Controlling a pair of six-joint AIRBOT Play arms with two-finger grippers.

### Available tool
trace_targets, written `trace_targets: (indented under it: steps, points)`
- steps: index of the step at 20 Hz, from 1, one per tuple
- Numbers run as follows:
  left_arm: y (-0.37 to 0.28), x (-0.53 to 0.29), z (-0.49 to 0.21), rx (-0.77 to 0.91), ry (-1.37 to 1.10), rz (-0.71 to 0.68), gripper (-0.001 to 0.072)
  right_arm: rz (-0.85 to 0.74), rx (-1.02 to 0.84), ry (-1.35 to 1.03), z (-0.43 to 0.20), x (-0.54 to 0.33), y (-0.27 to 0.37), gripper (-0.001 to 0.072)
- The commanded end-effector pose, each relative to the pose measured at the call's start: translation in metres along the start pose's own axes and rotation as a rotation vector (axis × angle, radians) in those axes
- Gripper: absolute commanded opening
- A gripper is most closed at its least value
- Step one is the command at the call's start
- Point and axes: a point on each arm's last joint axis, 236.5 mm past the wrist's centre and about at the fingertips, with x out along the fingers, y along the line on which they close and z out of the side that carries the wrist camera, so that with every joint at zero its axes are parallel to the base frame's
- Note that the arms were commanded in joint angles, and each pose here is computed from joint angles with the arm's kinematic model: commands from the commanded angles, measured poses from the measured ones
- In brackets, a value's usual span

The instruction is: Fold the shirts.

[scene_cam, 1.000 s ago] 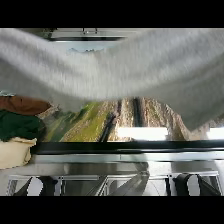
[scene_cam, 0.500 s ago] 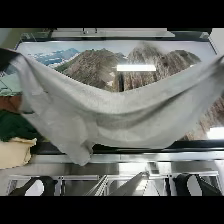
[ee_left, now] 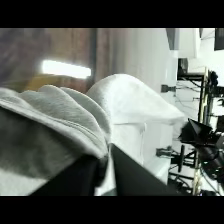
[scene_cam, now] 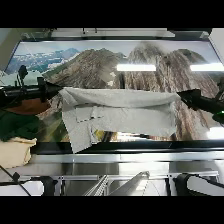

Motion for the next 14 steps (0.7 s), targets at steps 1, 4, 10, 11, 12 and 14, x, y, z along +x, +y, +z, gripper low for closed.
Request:
trace_targets:
  steps: [1,4,10,11,12,14]
  points:
    - [0.021,0.012,0.032,-0.003,-0.017,-0.027,0.0499,0.099,0.05,-0.074,0.03,0.025,-0.022,0.0397]
    - [-0.006,-0.016,0.041,0.069,0.053,-0.043,0.0714,0.131,-0.055,-0.055,0.051,0.004,0.004,0.0327]
    - [0.085,-0.065,-0.046,-0.025,0.274,0.421,0.0712,-0.139,-0.181,0.086,0.016,-0.053,0.005,0.0152]
    - [0.097,-0.063,-0.066,-0.059,0.288,0.439,0.0712,-0.157,-0.164,0.092,0.009,-0.057,0.006,0.0152]
    - [0.108,-0.059,-0.084,-0.099,0.293,0.446,0.0712,-0.17,-0.144,0.09,0.002,-0.06,0.006,0.0152]
    - [0.128,-0.052,-0.11,-0.151,0.307,0.457,0.0711,-0.18,-0.11,0.09,-0.01,-0.063,0.007,0.0151]
